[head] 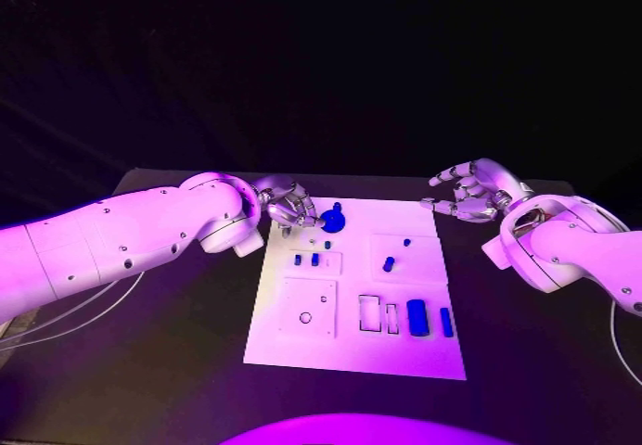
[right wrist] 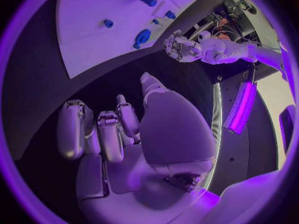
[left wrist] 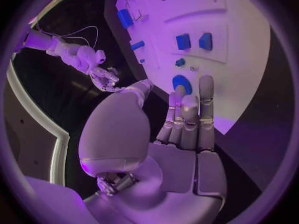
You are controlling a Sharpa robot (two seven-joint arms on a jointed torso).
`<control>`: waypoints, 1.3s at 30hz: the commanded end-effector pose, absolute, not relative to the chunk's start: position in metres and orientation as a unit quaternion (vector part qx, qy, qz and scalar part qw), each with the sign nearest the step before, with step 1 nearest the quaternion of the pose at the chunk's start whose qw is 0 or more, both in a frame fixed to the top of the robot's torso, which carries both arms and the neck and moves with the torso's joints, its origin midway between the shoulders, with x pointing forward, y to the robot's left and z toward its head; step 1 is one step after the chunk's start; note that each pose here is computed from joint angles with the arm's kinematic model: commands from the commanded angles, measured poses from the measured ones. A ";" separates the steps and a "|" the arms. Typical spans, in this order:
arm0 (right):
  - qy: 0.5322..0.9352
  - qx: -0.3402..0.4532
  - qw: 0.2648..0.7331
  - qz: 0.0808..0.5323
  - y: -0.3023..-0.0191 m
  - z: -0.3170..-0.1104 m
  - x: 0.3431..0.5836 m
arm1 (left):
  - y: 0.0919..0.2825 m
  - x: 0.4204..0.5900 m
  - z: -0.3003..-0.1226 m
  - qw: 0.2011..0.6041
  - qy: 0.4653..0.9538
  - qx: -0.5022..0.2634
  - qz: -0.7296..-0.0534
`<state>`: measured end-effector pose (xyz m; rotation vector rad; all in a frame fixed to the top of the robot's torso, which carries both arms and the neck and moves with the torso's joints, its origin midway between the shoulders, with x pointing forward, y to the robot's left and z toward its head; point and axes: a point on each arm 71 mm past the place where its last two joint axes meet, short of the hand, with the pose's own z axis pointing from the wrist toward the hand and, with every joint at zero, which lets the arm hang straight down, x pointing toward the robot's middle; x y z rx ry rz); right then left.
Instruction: Assemble the parts on the task board
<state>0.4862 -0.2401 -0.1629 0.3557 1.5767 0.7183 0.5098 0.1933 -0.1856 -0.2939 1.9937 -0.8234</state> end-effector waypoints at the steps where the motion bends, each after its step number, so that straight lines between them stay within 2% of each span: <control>1: 0.683 0.132 0.647 0.312 -0.240 -0.161 0.486 | 0.177 0.504 -0.178 0.522 0.776 0.009 -0.355; 8: 0.679 0.127 0.652 0.313 -0.240 -0.160 0.486 | 0.162 0.498 -0.183 0.546 0.759 0.098 -0.340; 15: 0.668 0.129 0.657 0.325 -0.238 -0.159 0.487 | 0.149 0.498 -0.194 0.548 0.755 0.154 -0.324; 27: 0.661 0.133 0.659 0.333 -0.237 -0.158 0.486 | 0.144 0.503 -0.209 0.530 0.778 0.176 -0.287; 39: 0.659 0.132 0.659 0.339 -0.235 -0.158 0.485 | 0.142 0.510 -0.214 0.525 0.788 0.178 -0.268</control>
